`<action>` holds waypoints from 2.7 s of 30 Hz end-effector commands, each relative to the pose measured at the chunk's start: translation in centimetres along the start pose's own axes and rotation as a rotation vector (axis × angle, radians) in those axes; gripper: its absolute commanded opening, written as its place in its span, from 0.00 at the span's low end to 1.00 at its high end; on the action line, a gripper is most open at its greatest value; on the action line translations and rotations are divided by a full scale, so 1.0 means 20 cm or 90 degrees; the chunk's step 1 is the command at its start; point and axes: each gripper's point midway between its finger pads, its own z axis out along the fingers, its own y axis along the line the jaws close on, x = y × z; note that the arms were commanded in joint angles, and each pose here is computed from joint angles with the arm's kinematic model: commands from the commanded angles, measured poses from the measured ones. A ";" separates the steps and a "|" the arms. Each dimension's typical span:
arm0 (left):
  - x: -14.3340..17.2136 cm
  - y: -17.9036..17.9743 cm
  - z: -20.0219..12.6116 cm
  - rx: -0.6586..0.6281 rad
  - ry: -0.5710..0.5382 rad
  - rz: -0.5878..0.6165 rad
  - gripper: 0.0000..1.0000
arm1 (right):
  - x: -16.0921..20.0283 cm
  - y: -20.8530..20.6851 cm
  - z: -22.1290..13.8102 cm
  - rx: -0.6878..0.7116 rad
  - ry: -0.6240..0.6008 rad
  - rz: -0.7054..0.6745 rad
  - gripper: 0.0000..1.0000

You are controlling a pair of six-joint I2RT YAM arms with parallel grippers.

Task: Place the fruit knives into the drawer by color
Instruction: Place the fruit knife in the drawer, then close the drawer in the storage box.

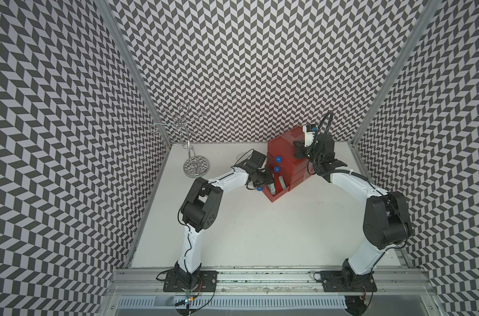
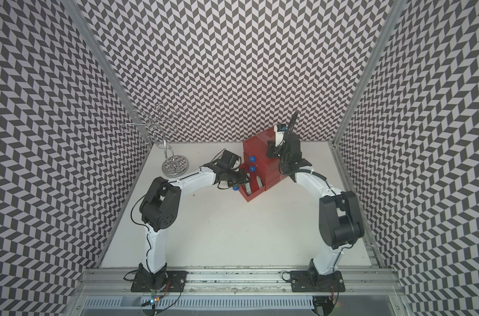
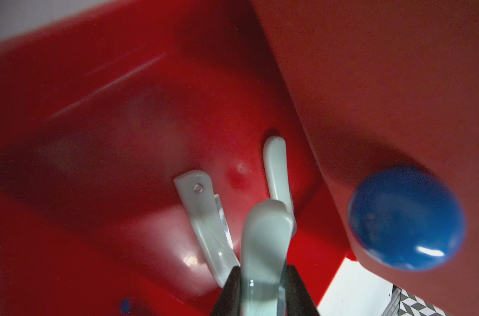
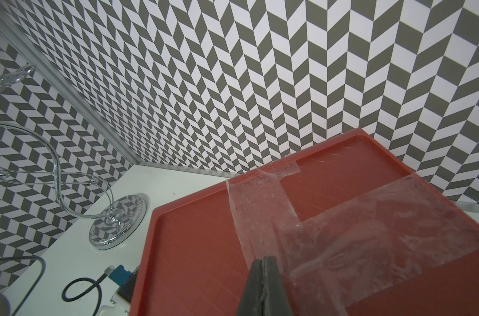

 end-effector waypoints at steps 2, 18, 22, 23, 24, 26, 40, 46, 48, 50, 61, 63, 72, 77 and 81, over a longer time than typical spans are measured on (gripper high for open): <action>-0.04 -0.04 0.01 0.005 -0.014 0.018 0.27 | 1.28 -0.17 -0.11 0.080 0.494 0.145 0.00; -0.08 -0.11 -0.10 -0.002 -0.037 0.030 0.38 | 1.28 -0.17 -0.11 0.080 0.494 0.146 0.00; -0.09 -0.16 -0.26 0.003 -0.073 0.041 0.37 | 1.28 -0.17 -0.11 0.080 0.495 0.146 0.00; -0.08 -0.16 -0.30 0.002 -0.081 0.044 0.36 | 1.28 -0.17 -0.12 0.081 0.495 0.147 0.00; -0.07 -0.16 -0.34 0.002 -0.089 0.044 0.34 | 1.28 -0.17 -0.12 0.081 0.494 0.146 0.00; -0.05 -0.15 -0.41 0.005 -0.103 0.045 0.27 | 1.28 -0.17 -0.12 0.082 0.492 0.145 0.00; 0.18 0.13 -0.35 -0.008 -0.074 -0.014 0.00 | 1.29 -0.18 -0.12 0.085 0.496 0.145 0.00; 0.20 0.15 -0.26 -0.001 -0.054 -0.027 0.00 | 1.29 -0.18 -0.11 0.084 0.496 0.145 0.00; 0.20 0.16 -0.24 -0.004 -0.051 -0.025 0.00 | 1.29 -0.18 -0.11 0.083 0.497 0.146 0.00; 0.19 0.16 -0.21 -0.003 -0.049 -0.025 0.00 | 1.30 -0.18 -0.11 0.083 0.499 0.147 0.00; 0.11 0.09 -0.07 0.033 -0.038 -0.026 0.00 | 1.30 -0.18 -0.12 0.087 0.501 0.146 0.00; 0.10 0.07 -0.05 0.038 -0.038 -0.023 0.00 | 1.30 -0.18 -0.12 0.086 0.501 0.146 0.00; 0.00 -0.01 0.02 0.062 -0.045 -0.021 0.00 | 1.30 -0.18 -0.12 0.084 0.500 0.145 0.00; -0.05 -0.06 0.03 0.074 -0.054 -0.016 0.00 | 1.30 -0.18 -0.12 0.084 0.500 0.145 0.00; -0.07 -0.07 0.05 0.079 -0.052 -0.016 0.00 | 1.30 -0.18 -0.11 0.083 0.501 0.145 0.00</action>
